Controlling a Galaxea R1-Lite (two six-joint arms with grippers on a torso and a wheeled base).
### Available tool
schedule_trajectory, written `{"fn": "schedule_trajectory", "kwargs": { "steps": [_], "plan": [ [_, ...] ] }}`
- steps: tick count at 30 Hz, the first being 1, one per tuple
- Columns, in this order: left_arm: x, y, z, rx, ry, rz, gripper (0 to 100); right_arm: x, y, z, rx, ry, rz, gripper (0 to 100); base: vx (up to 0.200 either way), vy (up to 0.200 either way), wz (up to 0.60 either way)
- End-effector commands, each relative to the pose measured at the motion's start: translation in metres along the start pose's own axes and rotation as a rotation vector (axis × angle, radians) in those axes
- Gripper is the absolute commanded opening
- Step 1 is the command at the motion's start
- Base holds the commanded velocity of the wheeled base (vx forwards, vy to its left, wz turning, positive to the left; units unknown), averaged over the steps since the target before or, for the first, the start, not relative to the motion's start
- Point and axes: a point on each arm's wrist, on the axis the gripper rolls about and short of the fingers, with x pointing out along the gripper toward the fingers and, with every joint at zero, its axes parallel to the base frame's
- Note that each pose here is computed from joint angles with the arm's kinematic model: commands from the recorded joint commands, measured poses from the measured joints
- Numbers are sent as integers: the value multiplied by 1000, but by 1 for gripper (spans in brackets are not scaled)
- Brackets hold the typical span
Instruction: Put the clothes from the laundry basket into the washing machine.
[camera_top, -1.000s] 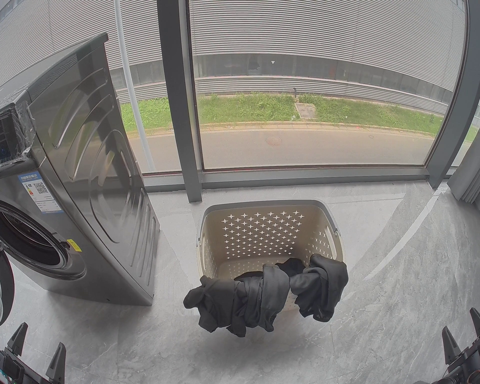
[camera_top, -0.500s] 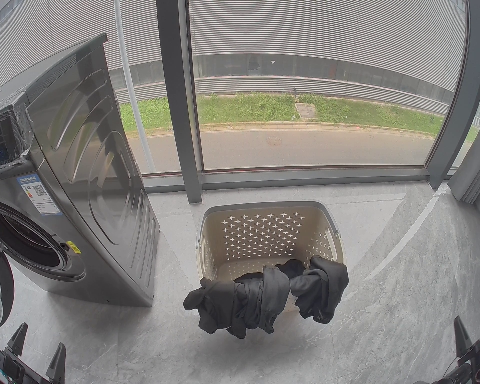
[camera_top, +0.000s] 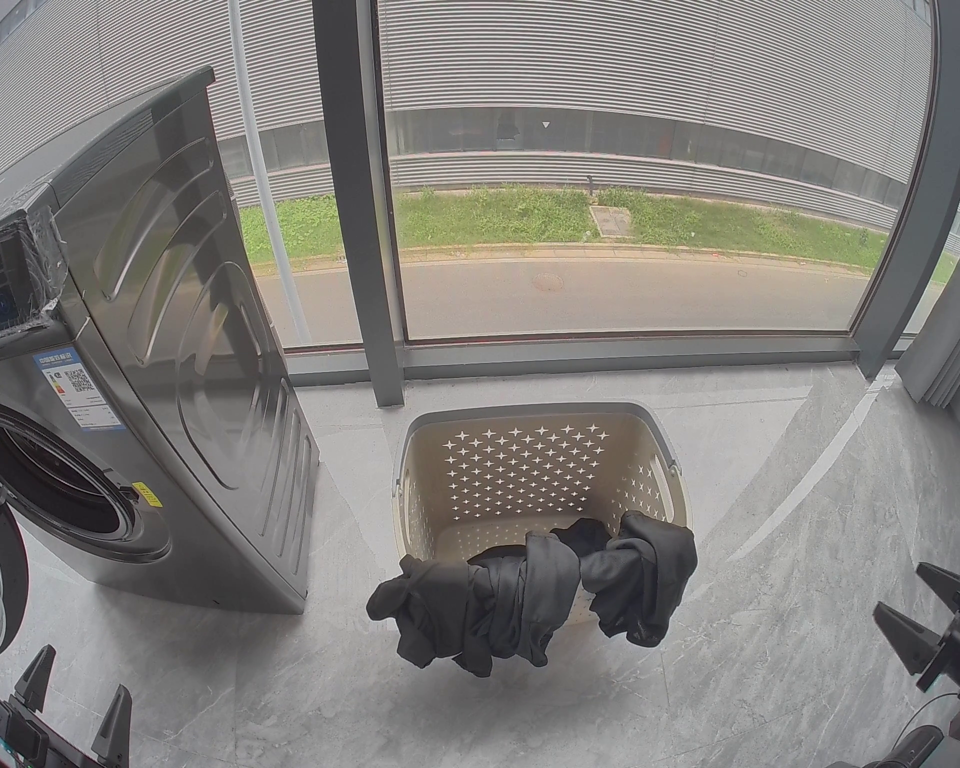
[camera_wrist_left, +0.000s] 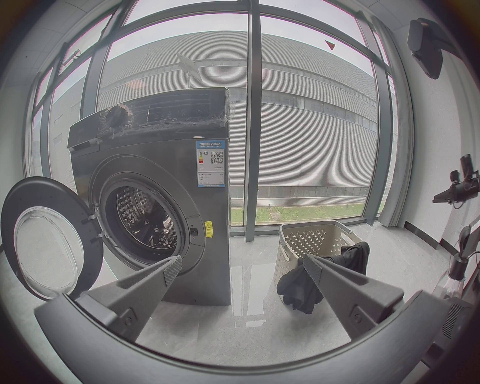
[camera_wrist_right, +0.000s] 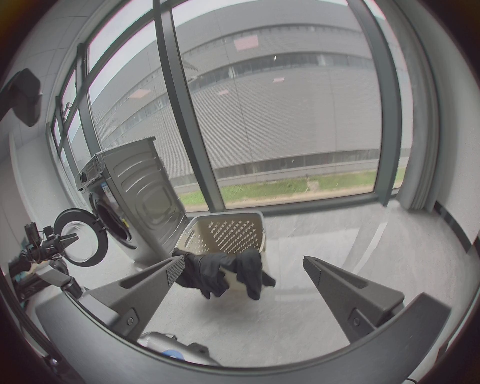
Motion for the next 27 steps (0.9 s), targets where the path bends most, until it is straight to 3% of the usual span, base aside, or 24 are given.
{"fn": "schedule_trajectory", "kwargs": {
  "steps": [1, 12, 19, 27],
  "plan": [
    [0, 0, -5, 7, -1, 7, 100, 91, 1, -17, 71, 424, 109, 100, 0, 0, 0],
    [0, 0, -5, 14, -1, 8, 100, 158, 4, -51, 66, 599, 124, 100, 0, 0, 0],
    [0, 0, -5, 14, -1, 8, 100, 182, 4, -65, 64, 622, 123, 100, 0, 0, 0],
    [0, 0, -5, 7, -1, 0, 100, 219, -2, -95, 73, 621, 103, 100, 0, 0, 0]
  ]
}}
